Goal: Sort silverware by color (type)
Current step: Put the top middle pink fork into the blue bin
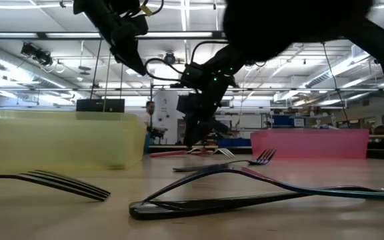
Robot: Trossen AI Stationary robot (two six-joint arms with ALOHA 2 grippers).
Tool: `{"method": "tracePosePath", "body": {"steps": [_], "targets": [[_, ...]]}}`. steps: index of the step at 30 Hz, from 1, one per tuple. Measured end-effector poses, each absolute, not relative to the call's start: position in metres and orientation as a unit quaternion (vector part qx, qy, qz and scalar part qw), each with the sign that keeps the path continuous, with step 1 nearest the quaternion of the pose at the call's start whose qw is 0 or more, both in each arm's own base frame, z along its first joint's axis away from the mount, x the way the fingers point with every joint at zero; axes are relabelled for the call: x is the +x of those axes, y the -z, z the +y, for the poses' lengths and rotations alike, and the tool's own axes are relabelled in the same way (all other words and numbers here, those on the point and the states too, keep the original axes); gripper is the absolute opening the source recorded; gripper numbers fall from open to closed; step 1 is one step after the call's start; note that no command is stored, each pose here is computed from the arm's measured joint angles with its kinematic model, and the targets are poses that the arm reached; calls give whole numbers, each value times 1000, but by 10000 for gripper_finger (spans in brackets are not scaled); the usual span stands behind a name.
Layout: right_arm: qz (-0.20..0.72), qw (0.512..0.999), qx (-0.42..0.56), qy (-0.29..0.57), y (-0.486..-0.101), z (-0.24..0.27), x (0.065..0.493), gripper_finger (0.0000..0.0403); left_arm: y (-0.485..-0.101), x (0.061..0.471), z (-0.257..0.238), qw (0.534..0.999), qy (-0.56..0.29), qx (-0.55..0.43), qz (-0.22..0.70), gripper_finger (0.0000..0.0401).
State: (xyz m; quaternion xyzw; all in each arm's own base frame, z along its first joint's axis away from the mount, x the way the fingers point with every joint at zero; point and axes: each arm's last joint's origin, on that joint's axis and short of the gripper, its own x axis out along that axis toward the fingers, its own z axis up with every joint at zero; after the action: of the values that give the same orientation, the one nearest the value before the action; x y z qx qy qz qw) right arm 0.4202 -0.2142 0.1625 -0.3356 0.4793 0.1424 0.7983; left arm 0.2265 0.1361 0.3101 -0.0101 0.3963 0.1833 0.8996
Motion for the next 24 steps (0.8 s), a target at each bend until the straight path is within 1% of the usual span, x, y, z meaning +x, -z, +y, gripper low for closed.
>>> {"method": "tracePosePath", "body": {"steps": [4, 10, 24], "targets": [[482, 802, -318, -155, -161, -212, 418, 84, -310, 227, 136, 900, -184, -11, 396, 78], [489, 802, -310, -144, -155, -213, 420, 84, -310, 227, 136, 900, -184, -11, 395, 78], [486, 813, -292, -132, -156, -217, 419, 84, -310, 227, 136, 900, -184, -11, 394, 78]]}}
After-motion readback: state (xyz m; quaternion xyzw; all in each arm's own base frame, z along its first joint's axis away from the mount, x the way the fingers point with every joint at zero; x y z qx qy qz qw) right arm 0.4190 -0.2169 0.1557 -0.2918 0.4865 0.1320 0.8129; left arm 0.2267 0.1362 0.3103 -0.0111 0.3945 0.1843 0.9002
